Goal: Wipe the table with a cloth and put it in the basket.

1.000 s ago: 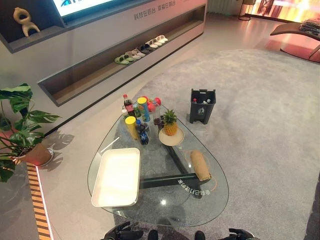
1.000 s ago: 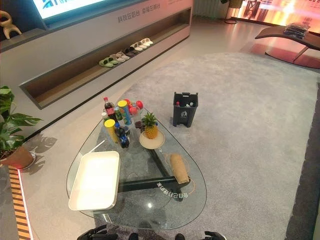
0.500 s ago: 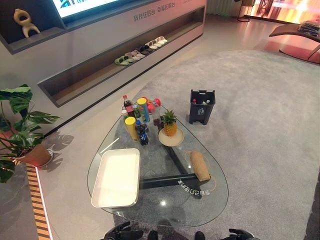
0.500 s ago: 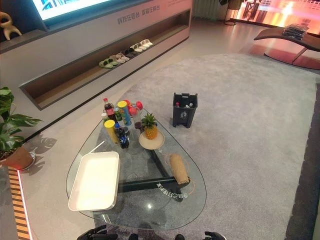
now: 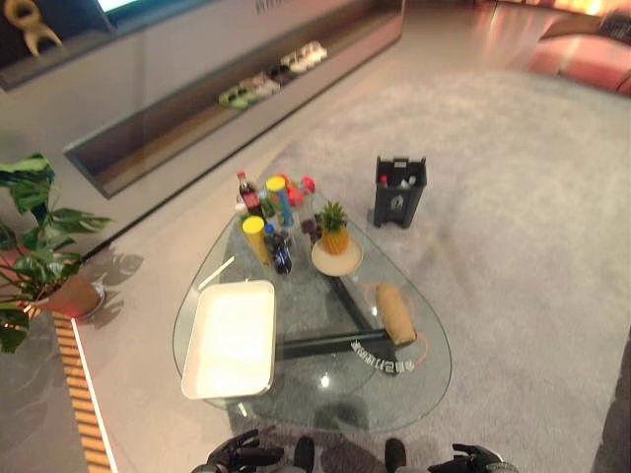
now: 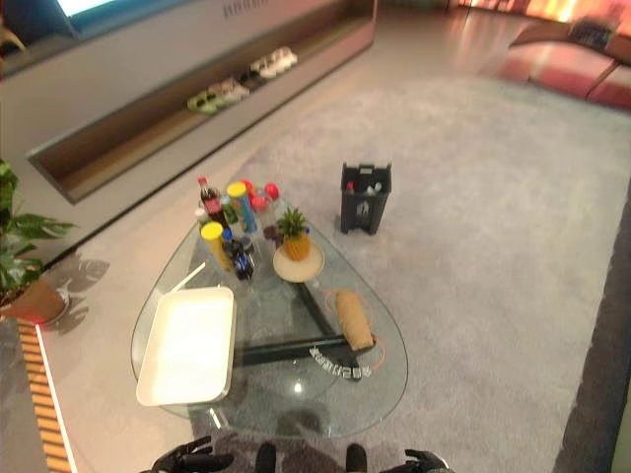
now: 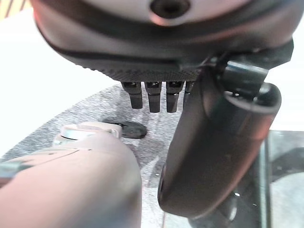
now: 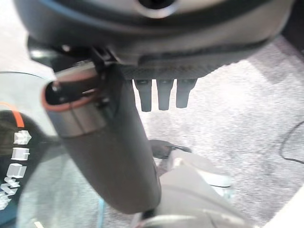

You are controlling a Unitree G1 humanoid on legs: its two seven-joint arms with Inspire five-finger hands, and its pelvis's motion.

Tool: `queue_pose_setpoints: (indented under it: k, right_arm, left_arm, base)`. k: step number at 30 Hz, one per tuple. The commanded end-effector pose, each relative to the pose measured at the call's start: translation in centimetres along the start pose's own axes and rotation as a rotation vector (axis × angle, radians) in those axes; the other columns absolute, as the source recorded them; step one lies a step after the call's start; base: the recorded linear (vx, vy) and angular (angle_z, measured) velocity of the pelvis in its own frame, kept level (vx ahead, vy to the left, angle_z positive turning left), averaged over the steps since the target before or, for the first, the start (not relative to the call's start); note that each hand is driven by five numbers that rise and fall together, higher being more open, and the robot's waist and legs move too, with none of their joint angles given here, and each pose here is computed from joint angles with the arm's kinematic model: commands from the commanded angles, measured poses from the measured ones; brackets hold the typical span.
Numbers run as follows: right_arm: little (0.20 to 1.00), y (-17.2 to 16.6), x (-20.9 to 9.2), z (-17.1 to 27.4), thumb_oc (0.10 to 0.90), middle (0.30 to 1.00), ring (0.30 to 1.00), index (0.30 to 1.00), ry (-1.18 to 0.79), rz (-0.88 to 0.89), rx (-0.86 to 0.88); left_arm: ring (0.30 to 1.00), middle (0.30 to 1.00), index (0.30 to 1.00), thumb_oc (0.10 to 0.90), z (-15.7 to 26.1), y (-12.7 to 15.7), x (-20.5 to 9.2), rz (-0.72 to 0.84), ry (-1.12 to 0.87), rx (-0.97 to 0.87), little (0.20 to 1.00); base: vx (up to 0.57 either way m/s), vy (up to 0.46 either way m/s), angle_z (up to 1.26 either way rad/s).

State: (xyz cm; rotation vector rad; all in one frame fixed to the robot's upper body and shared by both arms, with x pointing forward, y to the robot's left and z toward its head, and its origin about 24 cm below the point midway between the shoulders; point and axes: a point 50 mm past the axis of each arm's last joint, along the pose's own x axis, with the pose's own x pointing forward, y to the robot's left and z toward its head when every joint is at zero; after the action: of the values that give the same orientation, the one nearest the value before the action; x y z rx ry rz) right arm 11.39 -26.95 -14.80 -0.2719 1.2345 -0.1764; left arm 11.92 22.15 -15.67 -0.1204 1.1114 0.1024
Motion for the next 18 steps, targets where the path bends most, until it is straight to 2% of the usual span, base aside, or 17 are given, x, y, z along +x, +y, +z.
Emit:
queue_pose_setpoints:
  k: [1, 8, 18]
  right_arm:
    - [0.900, -0.8, 0.1, 2.2, 0.800, 0.900, 0.900, 0.900, -0.042, -0.040, 0.024]
    - [0.900, -1.2, -0.2, 8.1, 0.800, 0.900, 0.900, 0.900, -0.188, -0.064, 0.063]
    - [0.900, -2.3, -0.7, 10.4, 0.800, 0.900, 0.900, 0.900, -0.282, -0.103, 0.151]
  left_arm:
    - [0.900, 0.900, 0.900, 0.800, 5.0, 0.3, 0.3, 0.025, -0.165, -0.014, 0.900]
    - [0.900, 0.900, 0.900, 0.800, 11.1, 0.1, 0.1, 0.060, -0.349, -0.079, 0.900]
    - [0.900, 0.900, 0.900, 0.800, 13.5, 0.2, -0.4, 0.062, -0.413, -0.085, 0.900]
  base:
    - [-0.17, 0.012, -0.02]
    - [-0.25, -0.009, -0.10]
    - [-0.12, -0.039, -0.03]
